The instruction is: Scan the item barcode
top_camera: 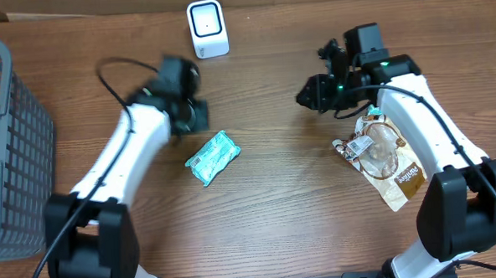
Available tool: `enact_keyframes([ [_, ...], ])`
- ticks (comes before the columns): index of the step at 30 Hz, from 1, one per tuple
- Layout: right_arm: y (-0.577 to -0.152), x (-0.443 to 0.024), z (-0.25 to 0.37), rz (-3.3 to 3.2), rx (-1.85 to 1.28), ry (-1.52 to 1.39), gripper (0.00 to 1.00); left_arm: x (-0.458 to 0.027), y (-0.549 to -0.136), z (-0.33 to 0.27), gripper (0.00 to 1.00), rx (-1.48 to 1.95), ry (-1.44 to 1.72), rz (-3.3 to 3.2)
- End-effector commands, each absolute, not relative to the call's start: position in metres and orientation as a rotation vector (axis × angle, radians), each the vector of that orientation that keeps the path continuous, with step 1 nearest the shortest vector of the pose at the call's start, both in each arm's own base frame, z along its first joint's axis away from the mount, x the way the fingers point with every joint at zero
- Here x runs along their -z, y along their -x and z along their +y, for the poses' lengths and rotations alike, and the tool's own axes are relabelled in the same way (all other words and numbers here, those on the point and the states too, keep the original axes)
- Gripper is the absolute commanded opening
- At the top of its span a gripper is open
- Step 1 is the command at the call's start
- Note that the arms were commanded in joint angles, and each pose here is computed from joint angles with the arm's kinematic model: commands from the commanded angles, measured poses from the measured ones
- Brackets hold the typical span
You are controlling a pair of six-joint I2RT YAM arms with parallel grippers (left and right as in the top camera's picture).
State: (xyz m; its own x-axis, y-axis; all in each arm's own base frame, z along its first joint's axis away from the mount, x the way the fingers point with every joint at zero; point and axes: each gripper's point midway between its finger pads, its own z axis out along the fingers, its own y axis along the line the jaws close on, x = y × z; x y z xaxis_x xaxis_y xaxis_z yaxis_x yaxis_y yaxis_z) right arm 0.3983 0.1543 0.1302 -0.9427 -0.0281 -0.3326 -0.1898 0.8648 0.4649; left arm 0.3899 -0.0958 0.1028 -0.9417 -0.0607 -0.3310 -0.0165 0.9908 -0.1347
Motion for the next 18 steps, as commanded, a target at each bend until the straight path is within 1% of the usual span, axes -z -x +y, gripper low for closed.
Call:
enact_keyframes([
  [1,-0.393,-0.128,0.192,2.683,-0.794,0.321,0.52,-0.165,-0.415,-0.066,0.07,0.211,0.265,2.680],
  [2,-0.393,-0.126,0.210,2.656,-0.803,0.393,0.57,-0.177,-0.416,-0.049,0.11,0.210,0.366,2.670],
  [5,-0.389,-0.124,0.240,2.606,-0.838,0.550,0.67,-0.179,-0.416,-0.027,0.13,0.202,0.474,2.659],
  [7,-0.387,-0.121,0.255,2.589,-0.841,0.629,0.70,-0.177,-0.414,-0.016,0.16,0.190,0.515,2.665],
  [9,-0.387,-0.114,0.269,2.589,-0.845,0.686,0.73,-0.176,-0.413,-0.004,0.25,0.173,0.552,2.664],
  [11,-0.386,-0.103,0.283,2.594,-0.871,0.744,0.73,-0.176,-0.413,0.007,0.32,0.167,0.590,2.653],
  [14,-0.378,-0.087,0.301,2.594,-0.959,0.832,0.73,-0.176,-0.413,0.024,0.39,0.157,0.641,2.636],
  [17,-0.373,-0.068,0.312,2.605,-0.996,0.876,0.70,-0.176,-0.411,0.033,0.44,0.153,0.674,2.631],
  [18,-0.372,-0.062,0.315,2.611,-1.002,0.883,0.69,-0.176,-0.411,0.035,0.51,0.150,0.679,2.633],
])
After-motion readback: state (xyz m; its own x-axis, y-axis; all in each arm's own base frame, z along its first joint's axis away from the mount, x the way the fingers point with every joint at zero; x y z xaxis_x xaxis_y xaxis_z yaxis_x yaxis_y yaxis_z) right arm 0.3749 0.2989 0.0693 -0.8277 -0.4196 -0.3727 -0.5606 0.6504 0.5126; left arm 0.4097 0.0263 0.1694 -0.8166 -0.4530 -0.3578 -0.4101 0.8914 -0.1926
